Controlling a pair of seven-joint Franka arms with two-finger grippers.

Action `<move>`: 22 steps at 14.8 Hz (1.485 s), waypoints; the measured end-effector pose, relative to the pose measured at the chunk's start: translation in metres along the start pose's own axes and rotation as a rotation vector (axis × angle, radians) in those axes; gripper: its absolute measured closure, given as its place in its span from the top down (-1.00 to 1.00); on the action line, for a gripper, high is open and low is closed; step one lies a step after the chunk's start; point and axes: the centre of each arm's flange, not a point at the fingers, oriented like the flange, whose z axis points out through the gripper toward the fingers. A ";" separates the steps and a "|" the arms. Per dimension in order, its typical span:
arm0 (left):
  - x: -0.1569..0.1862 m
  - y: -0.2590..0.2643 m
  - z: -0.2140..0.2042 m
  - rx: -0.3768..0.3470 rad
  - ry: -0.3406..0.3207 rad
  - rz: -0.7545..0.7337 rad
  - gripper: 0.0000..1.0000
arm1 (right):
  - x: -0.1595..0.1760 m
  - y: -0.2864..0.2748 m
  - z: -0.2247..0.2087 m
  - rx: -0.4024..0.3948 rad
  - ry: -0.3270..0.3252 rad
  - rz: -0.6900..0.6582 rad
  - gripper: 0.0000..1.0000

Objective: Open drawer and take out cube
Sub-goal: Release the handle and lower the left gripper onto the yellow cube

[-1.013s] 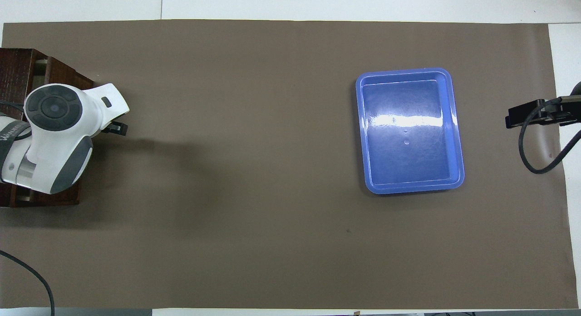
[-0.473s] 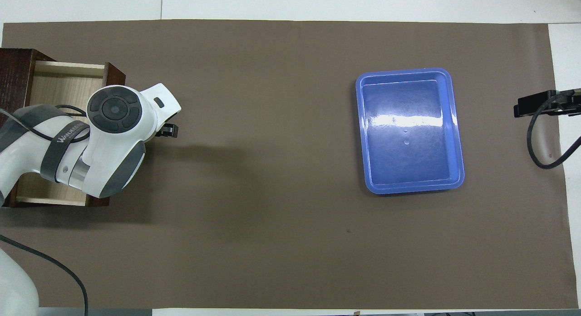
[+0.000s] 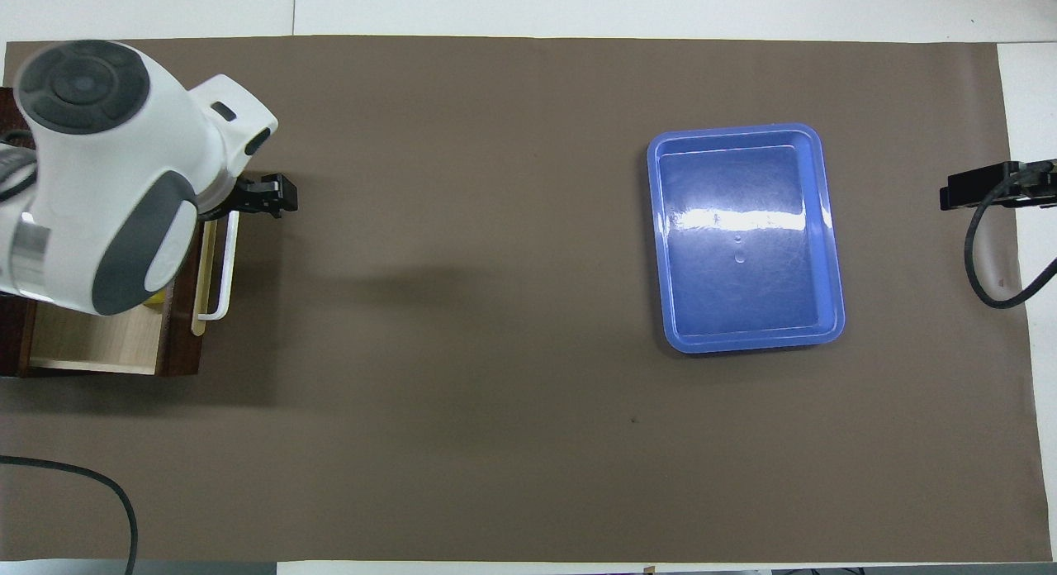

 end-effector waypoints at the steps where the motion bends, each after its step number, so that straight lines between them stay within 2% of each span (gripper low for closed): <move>1: 0.004 -0.014 -0.013 -0.005 -0.011 -0.078 1.00 | 0.000 -0.001 0.001 0.000 -0.003 -0.001 1.00; 4: 0.016 -0.077 -0.014 -0.080 -0.078 -0.428 1.00 | -0.006 0.000 0.006 0.002 -0.050 0.001 1.00; 6: 0.021 -0.114 -0.003 -0.101 -0.123 -0.685 1.00 | -0.009 0.000 0.007 0.003 -0.072 0.001 1.00; 8: 0.020 -0.128 0.008 -0.083 -0.155 -0.898 1.00 | -0.013 0.000 0.009 0.004 -0.090 0.001 1.00; 12: -0.003 -0.131 0.040 -0.038 -0.188 -1.214 1.00 | -0.020 -0.001 0.013 0.006 -0.121 -0.001 1.00; 14: -0.014 -0.145 0.055 -0.031 -0.189 -1.302 1.00 | -0.022 -0.003 0.013 0.006 -0.124 -0.003 1.00; 17: -0.028 -0.167 0.074 -0.043 -0.174 -1.358 1.00 | -0.022 -0.004 0.014 0.006 -0.126 -0.005 1.00; 22: -0.040 -0.169 0.100 -0.076 -0.139 -1.445 1.00 | -0.023 -0.005 0.019 0.006 -0.137 -0.007 1.00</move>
